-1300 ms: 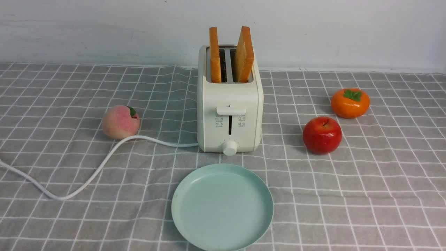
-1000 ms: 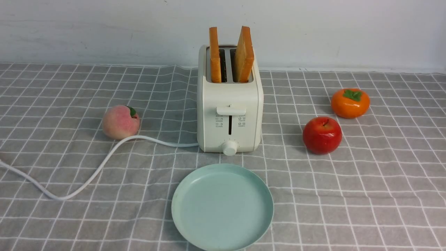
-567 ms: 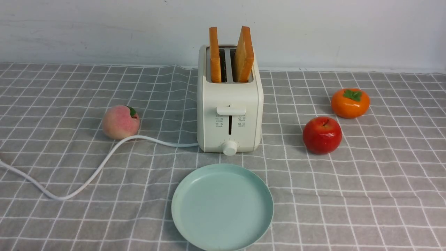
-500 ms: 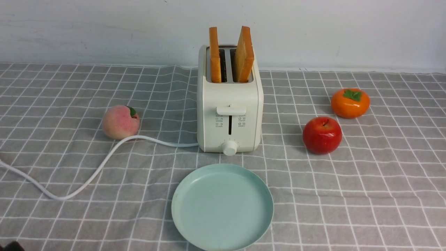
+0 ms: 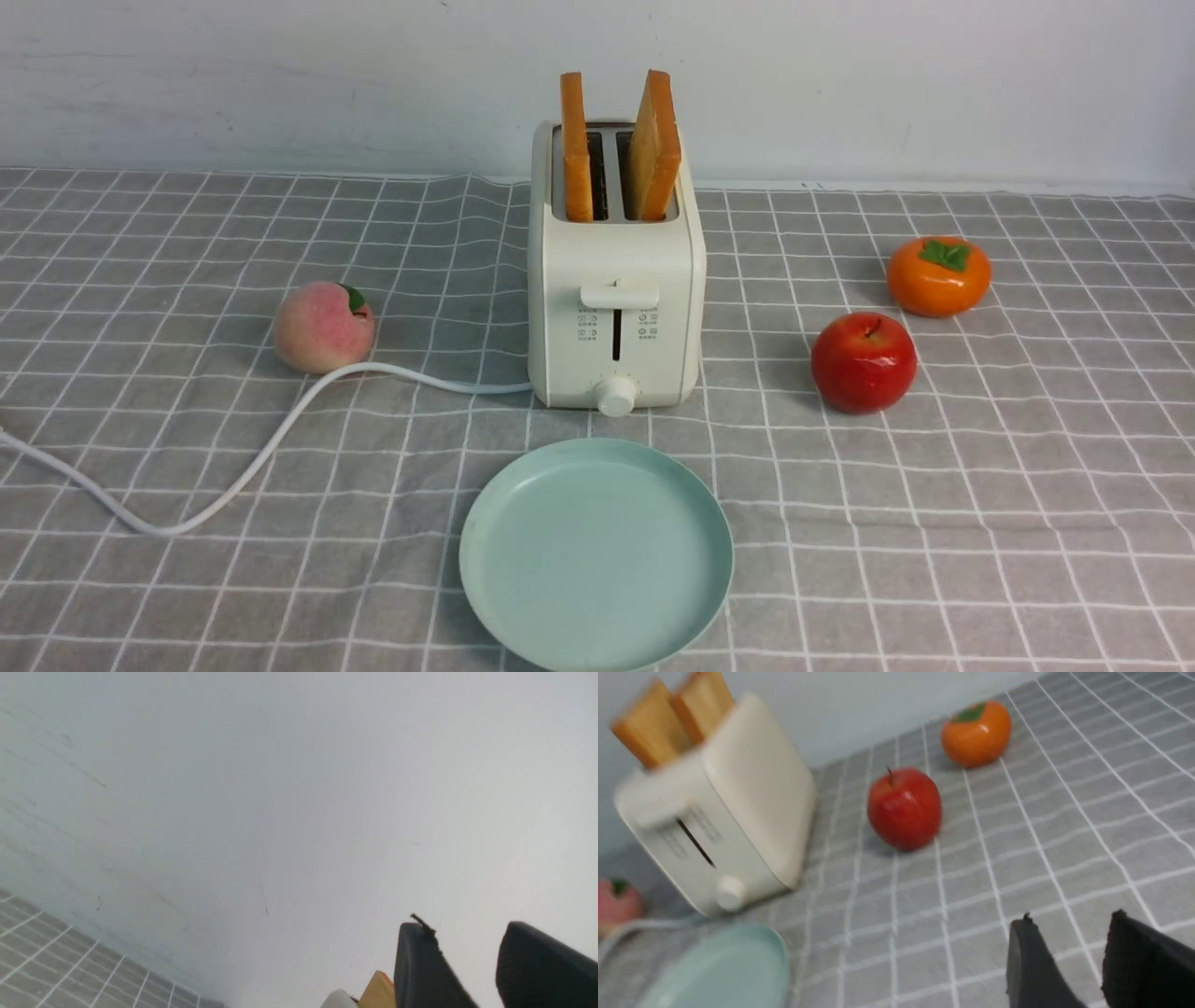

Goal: Take toasted bread from bread machine on grey coffee table place on plate.
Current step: 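Reach for a toast slice standing in the toaster with the left gripper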

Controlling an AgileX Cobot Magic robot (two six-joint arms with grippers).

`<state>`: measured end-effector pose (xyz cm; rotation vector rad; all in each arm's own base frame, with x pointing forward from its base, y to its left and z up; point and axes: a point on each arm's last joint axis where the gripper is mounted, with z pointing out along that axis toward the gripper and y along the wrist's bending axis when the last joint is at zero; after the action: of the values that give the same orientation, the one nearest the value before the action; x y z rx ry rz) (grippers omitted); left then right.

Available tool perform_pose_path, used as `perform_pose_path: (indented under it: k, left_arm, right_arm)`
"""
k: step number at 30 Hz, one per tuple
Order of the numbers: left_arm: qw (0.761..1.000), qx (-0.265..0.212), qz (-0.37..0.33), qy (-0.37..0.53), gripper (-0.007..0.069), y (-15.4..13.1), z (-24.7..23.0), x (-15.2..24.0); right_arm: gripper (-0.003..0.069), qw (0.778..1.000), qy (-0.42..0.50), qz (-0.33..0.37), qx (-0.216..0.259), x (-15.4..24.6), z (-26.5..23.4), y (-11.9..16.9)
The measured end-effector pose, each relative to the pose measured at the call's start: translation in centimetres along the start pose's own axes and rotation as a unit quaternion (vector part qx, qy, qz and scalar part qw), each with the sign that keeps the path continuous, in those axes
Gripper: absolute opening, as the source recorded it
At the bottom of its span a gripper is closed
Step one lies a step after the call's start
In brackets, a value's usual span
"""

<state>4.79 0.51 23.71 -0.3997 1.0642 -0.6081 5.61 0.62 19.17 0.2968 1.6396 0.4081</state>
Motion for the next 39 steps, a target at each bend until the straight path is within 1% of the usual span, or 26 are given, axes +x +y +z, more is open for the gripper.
perform_pose_path:
  k: [1,3,5,7,11,15,17,18,19,20,22,23,26,28,30,31,32,33,34,35,36,37,38,39]
  left_arm:
    - [1.0,0.001,0.0,-0.002,0.0238,0.0,0.0,0.0]
    - [1.0,0.001,-0.003,-0.006,0.0238,0.0,0.0,-0.1]
    - [1.0,-0.002,-0.01,-0.009,0.0237,0.0,0.0,-0.2]
    - [1.0,-0.006,-0.013,-0.011,0.0235,0.1,0.0,-0.2]
    - [1.0,-0.01,-0.007,-0.01,0.0234,0.2,0.0,-0.2]
    - [1.0,-0.01,-0.016,-0.017,0.0231,0.2,0.0,-0.3]
    - [0.999,-0.01,-0.034,-0.029,0.0218,0.2,0.0,-0.5]
    - [0.997,-0.007,-0.056,-0.048,0.0181,0.2,0.0,-0.9]
    - [0.997,-0.006,-0.063,-0.052,0.0163,0.1,0.0,-1.0]
    - [0.996,-0.005,-0.072,-0.055,0.0127,-0.1,0.1,-1.3]
    - [0.995,0.006,-0.086,-0.048,0.0027,-1.2,0.5,-2.4]
    - [0.995,0.01,-0.088,-0.041,-0.0003,-1.8,0.7,-2.9]
    - [0.996,0.014,-0.084,0.019,-0.0014,-4.2,1.6,-4.6]
    - [0.994,-0.005,-0.071,0.086,-0.0014,-5.4,2.9,-5.0]
    - [0.983,-0.035,-0.056,0.17,-0.0014,-6.3,4.2,-5.0]
    - [0.973,-0.059,-0.046,0.22,-0.0014,-6.5,5.2,-4.7]
    - [0.964,-0.072,-0.042,0.253,-0.0014,-6.8,5.7,-4.6]
    - [0.961,-0.076,-0.04,0.263,-0.0014,-6.8,5.9,-4.5]
    - [0.93,-0.113,-0.024,0.349,-0.0014,-7.1,7.5,-3.9]
    - [0.926,-0.117,-0.022,0.359,-0.0014,-7.0,8.0,-3.7]
    - [0.884,-0.145,0.001,0.445,-0.0014,-7.2,9.4,-3.1]
    - [0.861,-0.156,0.007,0.484,-0.0014,-7.1,10.4,-2.4]
    - [0.844,-0.155,0.015,0.514,-0.0014,-7.4,11.3,-2.2]
    - [0.836,-0.156,0.016,0.526,-0.0014,-7.4,11.4,-2.0]
  right_arm:
    - [0.024,1.0,-0.003,0.005,-0.002,-0.1,0.0,0.0]
    - [0.024,0.997,-0.042,0.063,-0.017,-0.8,0.0,0.3]
    - [0.024,0.994,-0.067,0.088,-0.024,-1.2,-0.1,0.3]
    - [0.024,0.992,-0.077,0.093,-0.025,-1.4,-0.1,0.3]
    - [0.024,0.994,-0.074,0.079,-0.024,-1.4,-0.1,0.3]
    - [0.024,0.993,-0.074,0.094,-0.025,-1.4,-0.1,0.3]
    - [0.024,0.991,-0.078,0.108,-0.029,-1.7,-0.2,0.5]
    - [0.0235,0.987,-0.095,0.12,-0.044,-3.2,-0.7,1.3]
    - [0.0229,0.986,-0.103,0.118,-0.051,-4.0,-0.9,1.7]
    - [0.022,0.985,-0.117,0.113,-0.062,-5.2,-1.4,2.3]
    - [0.0176,0.983,-0.146,0.069,-0.085,-9.2,-3.0,4.5]
    - [0.0149,0.985,-0.145,0.044,-0.088,-10.8,-3.5,5.4]
    - [0.0062,0.993,-0.093,-0.015,-0.075,-14.3,-3.5,7.5]
    - [0.0003,0.997,-0.022,-0.046,-0.058,-16.2,-2.5,8.7]
    - [-0.0016,0.996,0.056,-0.057,-0.044,-17.3,-1.2,9.6]
    - [-0.0018,0.993,0.098,-0.06,-0.035,-17.6,-0.3,9.8]
    - [-0.0018,0.99,0.127,-0.059,-0.029,-17.6,0.6,9.9]
    - [-0.0018,0.988,0.137,-0.059,-0.028,-17.7,0.6,9.9]
    - [-0.0018,0.979,0.197,-0.056,-0.009,-17.5,2.3,10.0]
    - [-0.0018,0.977,0.207,-0.055,-0.015,-17.5,2.3,10.1]
    - [-0.0018,0.965,0.256,-0.049,-0.009,-17.0,3.4,10.0]
    - [-0.0018,0.959,0.279,-0.047,-0.008,-16.7,3.8,10.0]
    - [-0.0018,0.954,0.297,-0.048,-0.01,-16.4,4.2,10.0]
    - [-0.0018,0.953,0.3,-0.048,-0.01,-16.4,4.2,10.0]
